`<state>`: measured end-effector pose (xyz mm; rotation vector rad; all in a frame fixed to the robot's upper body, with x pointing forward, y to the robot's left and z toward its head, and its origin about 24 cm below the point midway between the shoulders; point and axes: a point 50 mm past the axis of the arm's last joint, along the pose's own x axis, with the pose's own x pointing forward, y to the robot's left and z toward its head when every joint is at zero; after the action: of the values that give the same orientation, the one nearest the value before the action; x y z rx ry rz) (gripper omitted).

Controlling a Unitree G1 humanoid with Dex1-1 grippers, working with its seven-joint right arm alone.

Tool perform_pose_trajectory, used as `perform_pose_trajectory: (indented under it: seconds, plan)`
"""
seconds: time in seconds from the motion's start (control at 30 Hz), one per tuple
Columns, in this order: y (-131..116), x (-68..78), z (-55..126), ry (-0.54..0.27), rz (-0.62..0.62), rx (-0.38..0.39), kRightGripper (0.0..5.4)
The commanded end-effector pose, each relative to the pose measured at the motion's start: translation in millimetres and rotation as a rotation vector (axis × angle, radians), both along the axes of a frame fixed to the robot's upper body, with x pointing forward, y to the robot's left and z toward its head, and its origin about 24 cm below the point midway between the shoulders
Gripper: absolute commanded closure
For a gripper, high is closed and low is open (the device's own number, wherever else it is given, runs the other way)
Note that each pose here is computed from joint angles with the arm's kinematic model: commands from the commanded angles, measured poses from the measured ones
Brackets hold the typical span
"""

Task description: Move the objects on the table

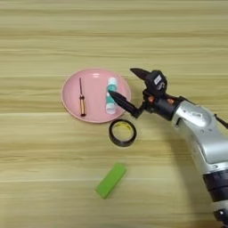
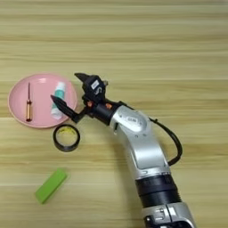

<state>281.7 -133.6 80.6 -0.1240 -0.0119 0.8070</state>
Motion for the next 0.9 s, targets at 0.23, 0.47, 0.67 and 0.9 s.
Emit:
perform_pose_trajectory:
  seconds: [0.23, 0.47, 0.67, 0.9]
  plan:
    - [13, 14.1, 26.4, -0.092, -0.028, -0.033, 0.05]
    - [18, 17.3, 23.7, -0.053, -0.051, -0.056, 0.05]
    - [25, 16.3, 21.4, -0.03, -0.056, -0.087, 0.05]
    - [28, 17.8, 20.2, -0.002, -0.078, -0.117, 0.05]
